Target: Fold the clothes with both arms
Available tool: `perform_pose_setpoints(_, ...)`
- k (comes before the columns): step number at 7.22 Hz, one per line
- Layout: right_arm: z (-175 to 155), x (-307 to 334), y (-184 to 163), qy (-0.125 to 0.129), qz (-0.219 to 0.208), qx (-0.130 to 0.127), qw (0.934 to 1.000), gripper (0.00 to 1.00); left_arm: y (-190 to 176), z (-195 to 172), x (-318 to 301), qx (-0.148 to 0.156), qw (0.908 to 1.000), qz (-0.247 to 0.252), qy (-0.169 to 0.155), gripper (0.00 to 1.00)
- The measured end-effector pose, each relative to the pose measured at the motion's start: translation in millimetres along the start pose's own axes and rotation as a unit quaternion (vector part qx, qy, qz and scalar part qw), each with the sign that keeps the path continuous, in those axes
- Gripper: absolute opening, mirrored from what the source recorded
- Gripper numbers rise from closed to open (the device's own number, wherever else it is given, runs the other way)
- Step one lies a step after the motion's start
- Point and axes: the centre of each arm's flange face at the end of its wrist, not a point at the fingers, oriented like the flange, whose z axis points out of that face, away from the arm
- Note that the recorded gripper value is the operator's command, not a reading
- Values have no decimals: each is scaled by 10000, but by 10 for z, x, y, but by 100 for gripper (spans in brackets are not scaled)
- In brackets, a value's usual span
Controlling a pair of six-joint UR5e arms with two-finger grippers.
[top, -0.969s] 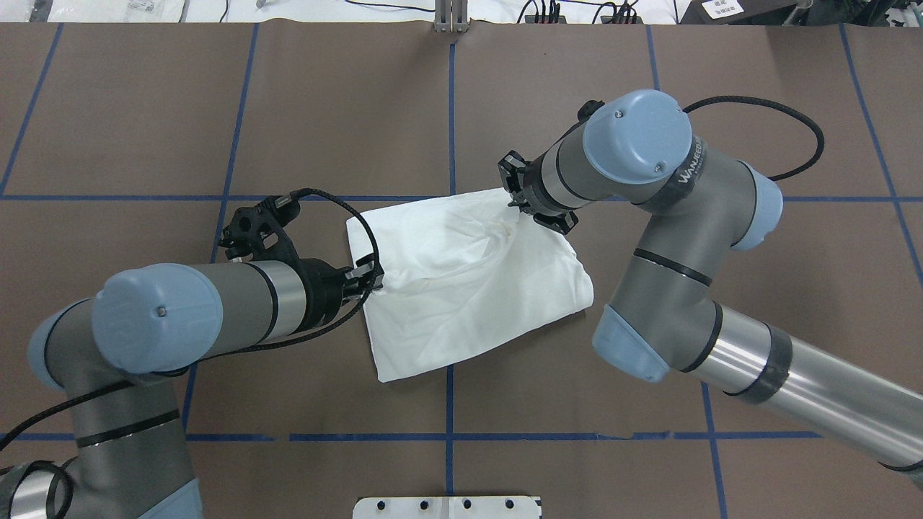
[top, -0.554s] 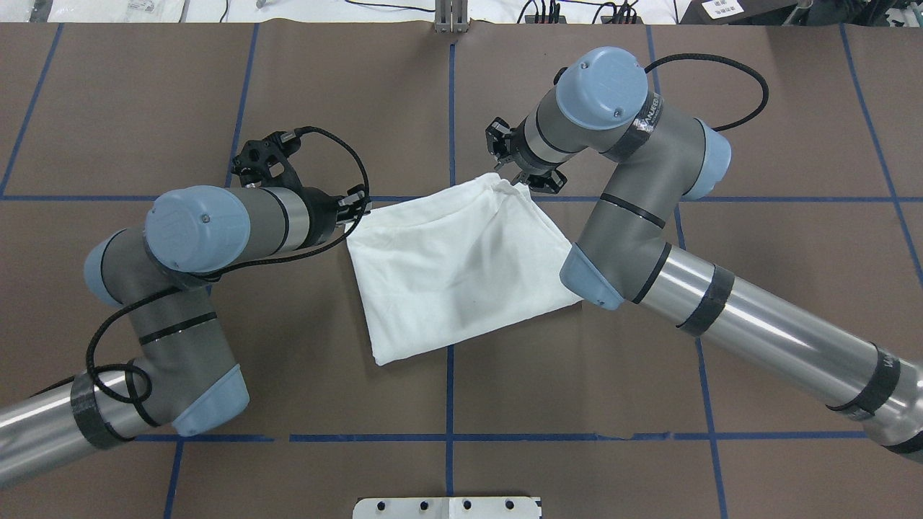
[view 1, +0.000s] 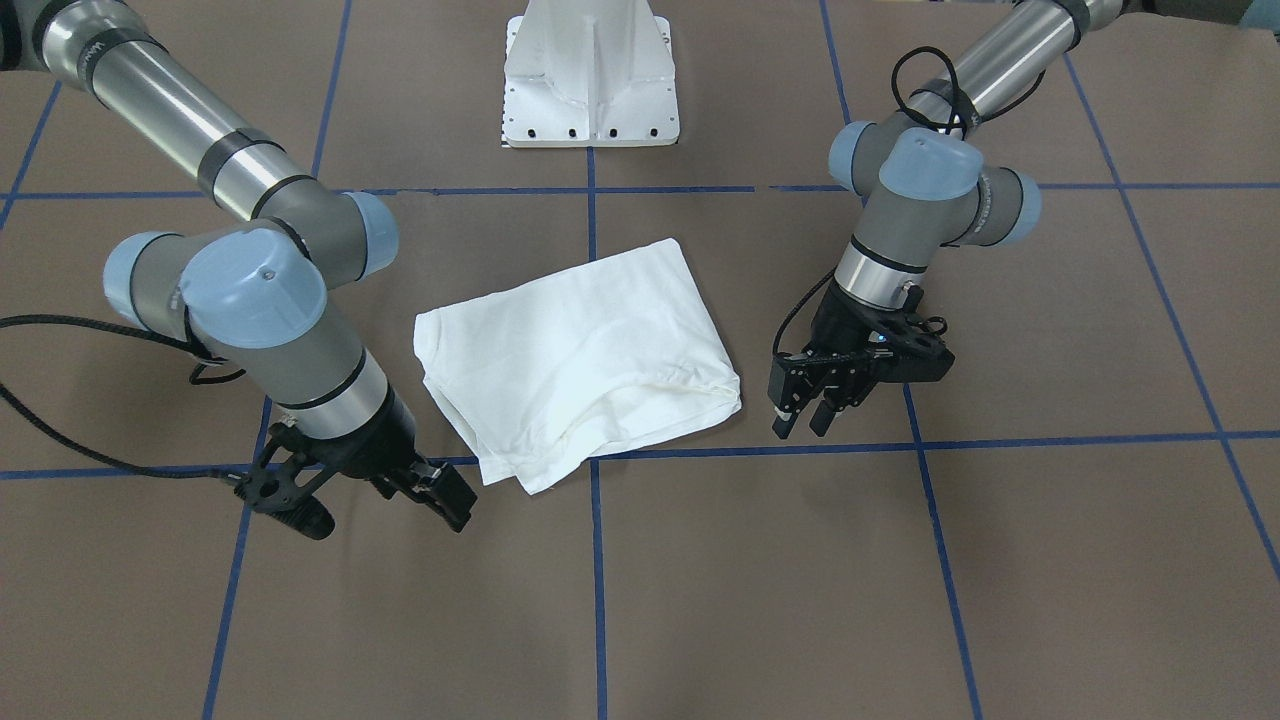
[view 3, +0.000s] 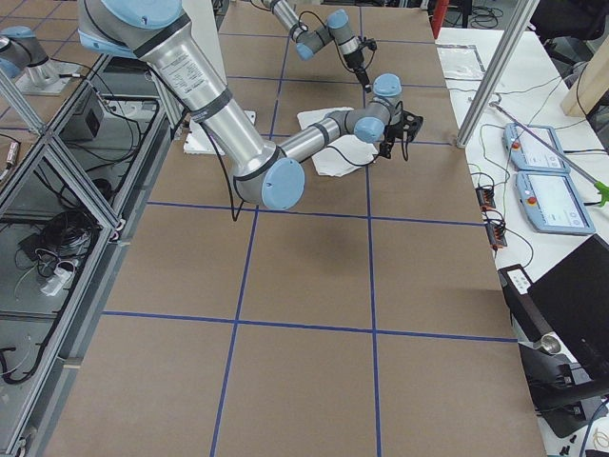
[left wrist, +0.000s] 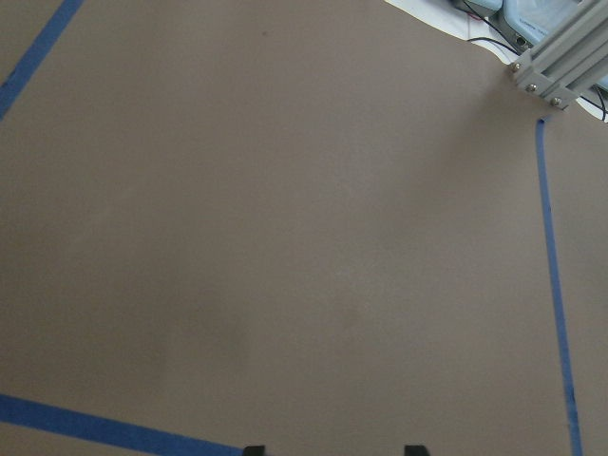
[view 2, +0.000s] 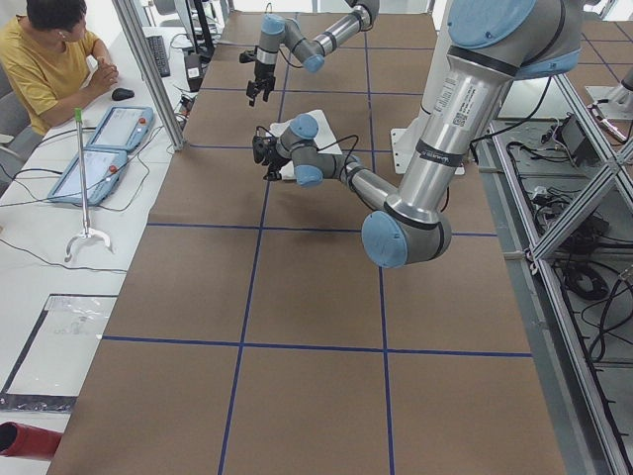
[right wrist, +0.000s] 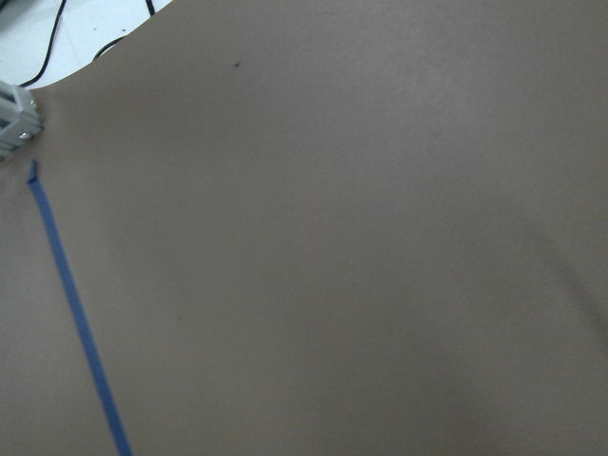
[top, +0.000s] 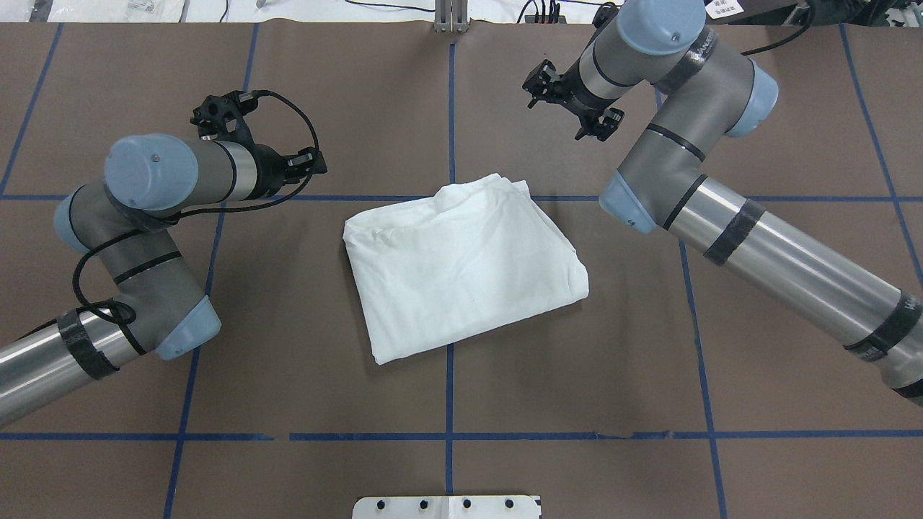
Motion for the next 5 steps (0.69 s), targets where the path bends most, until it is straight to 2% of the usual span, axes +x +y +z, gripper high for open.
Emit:
perform_pose_setpoints(2,-119,726,-619,314,-583,-91,9978,100,-604,-291,-443,-372,9957,847,-6,63)
perform_pose_setpoints(3,-315,1142,-1012,553,-955,-108,9938,100,-1012,-553,-826,-543,9894,1349,-20,63)
perform_pose_setpoints(4,-643,1442,-1352,843,-1391,-123,9866,100,-1400,-877,-1272,-691,9823,1740,-38,67)
perform_pose_setpoints(5,-1053,1675,-1614,1142,-1813,-174,9766,100,-1727,-1199,-1710,-784,9746,2095,-116,69)
